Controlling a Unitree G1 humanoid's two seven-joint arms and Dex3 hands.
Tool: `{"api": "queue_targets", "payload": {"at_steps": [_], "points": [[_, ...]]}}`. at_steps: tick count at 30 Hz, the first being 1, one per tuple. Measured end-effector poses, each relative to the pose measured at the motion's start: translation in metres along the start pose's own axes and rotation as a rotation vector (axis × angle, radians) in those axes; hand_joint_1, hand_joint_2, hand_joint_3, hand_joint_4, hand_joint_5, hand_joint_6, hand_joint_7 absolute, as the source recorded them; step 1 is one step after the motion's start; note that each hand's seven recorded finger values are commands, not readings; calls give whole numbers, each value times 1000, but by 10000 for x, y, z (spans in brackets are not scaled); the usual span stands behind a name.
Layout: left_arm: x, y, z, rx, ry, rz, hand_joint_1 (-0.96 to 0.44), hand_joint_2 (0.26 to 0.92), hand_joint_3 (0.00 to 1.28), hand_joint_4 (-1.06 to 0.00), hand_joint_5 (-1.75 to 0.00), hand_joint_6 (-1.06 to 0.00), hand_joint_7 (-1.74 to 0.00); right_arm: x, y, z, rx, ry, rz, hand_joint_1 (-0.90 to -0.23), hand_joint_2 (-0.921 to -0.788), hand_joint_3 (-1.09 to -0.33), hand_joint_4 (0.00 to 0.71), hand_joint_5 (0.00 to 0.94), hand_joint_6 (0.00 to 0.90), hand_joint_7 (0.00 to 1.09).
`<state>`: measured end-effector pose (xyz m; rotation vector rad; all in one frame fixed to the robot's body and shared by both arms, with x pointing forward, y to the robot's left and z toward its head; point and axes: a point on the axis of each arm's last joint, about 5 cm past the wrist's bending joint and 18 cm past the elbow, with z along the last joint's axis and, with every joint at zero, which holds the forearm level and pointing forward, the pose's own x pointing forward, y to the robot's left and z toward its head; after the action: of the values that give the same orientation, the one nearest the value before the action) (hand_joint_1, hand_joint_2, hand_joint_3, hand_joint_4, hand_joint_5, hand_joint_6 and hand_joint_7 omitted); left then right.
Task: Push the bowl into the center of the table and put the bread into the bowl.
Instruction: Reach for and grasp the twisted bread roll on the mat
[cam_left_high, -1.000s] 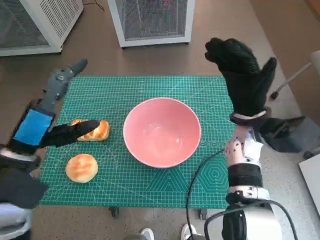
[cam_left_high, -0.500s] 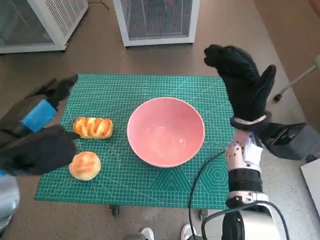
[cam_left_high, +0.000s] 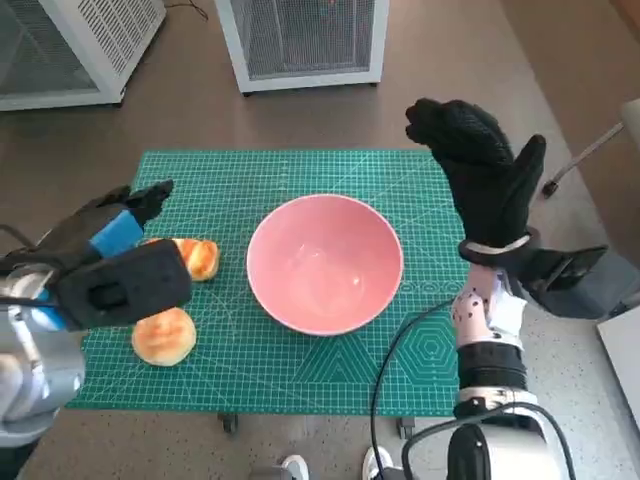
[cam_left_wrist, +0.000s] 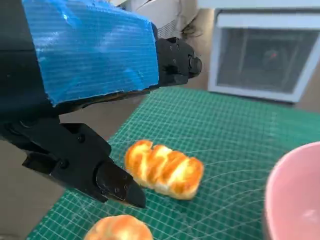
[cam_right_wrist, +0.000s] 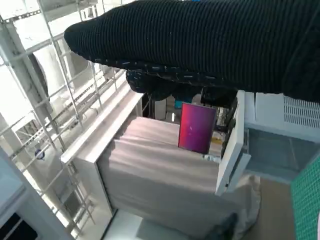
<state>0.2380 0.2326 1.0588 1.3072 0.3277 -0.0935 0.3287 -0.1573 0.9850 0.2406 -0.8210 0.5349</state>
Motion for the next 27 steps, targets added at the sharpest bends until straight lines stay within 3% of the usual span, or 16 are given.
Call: {"api": "queue_targets", "payload": {"at_steps": [13,27], "points": [[299,-151,-50,12,45,-70,-80,700,2,-20,-3,-185,-9,-27,-9,1,9,-1,-10,-523,-921,-506,328,3,501,12],[611,-382,-134,77,79,-95,-92,726,11,-163,-22,-250,-22,-70,-17,-4,7,4,-21,-522,-921,-511,327,2,500,10]]}}
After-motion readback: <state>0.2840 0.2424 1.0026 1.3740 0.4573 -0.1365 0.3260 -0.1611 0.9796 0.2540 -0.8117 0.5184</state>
